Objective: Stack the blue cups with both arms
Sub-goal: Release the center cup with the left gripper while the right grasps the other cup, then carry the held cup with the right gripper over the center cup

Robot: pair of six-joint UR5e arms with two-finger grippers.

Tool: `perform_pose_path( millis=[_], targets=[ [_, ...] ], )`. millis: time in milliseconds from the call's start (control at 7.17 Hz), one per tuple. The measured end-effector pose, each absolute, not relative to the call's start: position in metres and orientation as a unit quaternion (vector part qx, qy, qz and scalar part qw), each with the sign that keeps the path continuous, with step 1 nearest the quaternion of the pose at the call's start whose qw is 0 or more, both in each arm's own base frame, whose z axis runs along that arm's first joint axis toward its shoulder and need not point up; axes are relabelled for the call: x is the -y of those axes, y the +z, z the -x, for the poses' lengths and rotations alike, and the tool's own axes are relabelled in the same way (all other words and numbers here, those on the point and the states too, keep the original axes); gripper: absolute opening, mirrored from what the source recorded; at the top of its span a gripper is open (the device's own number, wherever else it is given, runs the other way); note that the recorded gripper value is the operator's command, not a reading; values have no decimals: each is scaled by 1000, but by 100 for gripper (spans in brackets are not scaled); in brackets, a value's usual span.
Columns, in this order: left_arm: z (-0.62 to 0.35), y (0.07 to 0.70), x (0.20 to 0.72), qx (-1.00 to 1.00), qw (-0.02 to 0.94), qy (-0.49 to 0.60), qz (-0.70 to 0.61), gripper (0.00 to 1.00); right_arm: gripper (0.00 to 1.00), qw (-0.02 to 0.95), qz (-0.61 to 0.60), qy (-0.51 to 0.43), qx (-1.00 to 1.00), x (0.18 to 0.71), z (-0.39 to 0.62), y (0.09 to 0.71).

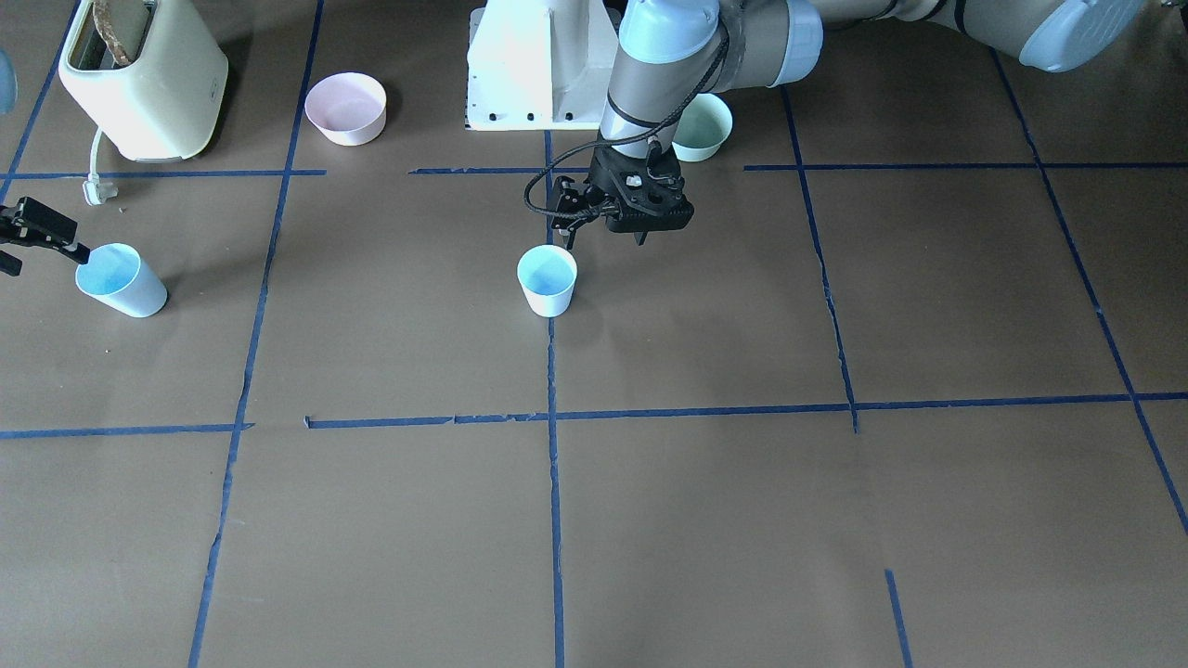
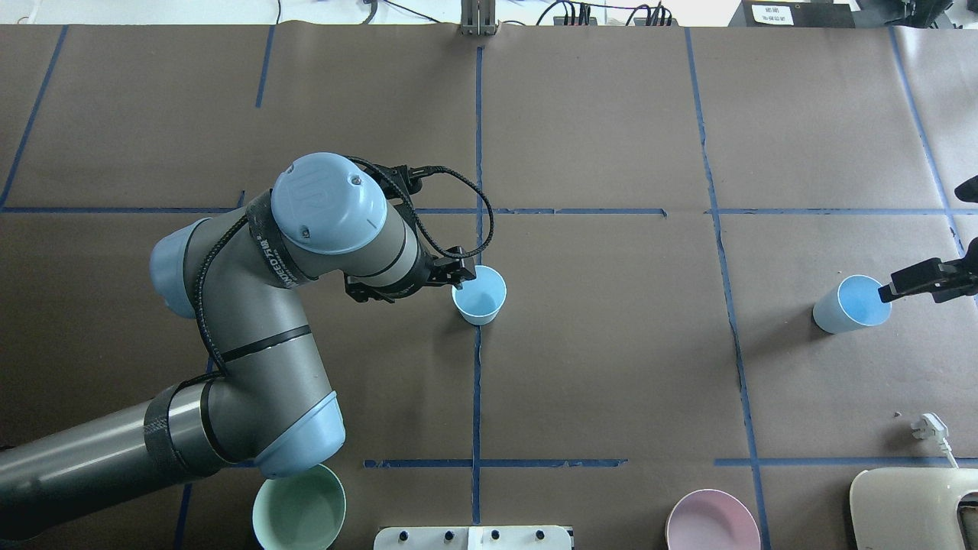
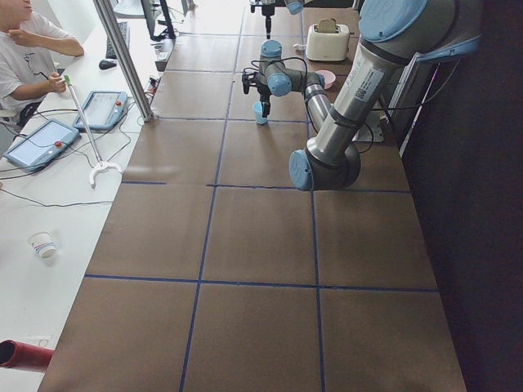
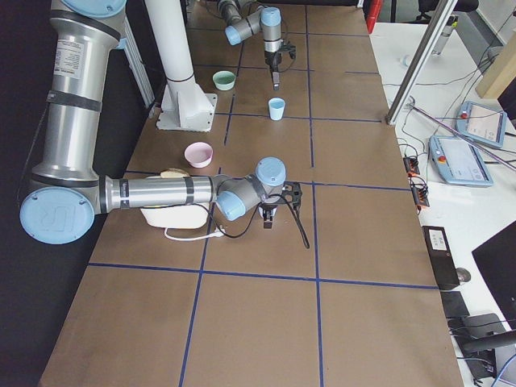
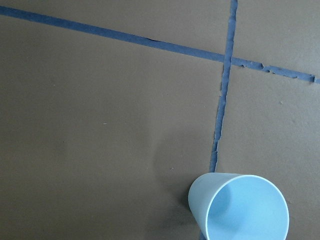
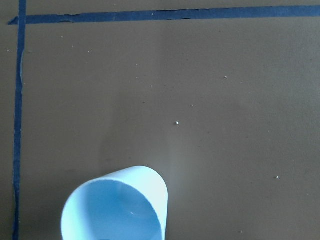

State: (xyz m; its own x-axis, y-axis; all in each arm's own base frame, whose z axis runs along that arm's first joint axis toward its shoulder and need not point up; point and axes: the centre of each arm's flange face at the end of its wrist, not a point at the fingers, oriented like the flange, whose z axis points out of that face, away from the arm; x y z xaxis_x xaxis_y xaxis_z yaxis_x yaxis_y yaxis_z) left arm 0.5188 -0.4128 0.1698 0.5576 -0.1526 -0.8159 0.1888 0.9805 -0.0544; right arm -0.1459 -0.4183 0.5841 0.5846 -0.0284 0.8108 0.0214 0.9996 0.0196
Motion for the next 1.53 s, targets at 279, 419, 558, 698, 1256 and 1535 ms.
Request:
perform_pose_path(
  millis=[279,419,558,698,1256,1535],
  targets=[
    [-519,172,413,-459,883,-97,-19,100,96,894,-1,-16,448,417,160,584],
    [-520,174,412,-458,884,-97,-18,100,90,899,0,-21,437,415,169,589],
    [-520,177,412,-456,884,-97,-18,100,42,903,3,-25,428,413,177,596],
    [-519,177,412,-456,885,-97,-17,100,12,906,5,-28,423,412,182,602],
    [-516,177,413,-457,884,-98,-20,100,0,902,-4,-38,430,422,193,590],
    [-498,180,417,-461,882,-97,-28,100,0,887,-13,-41,461,433,204,528]
  ],
)
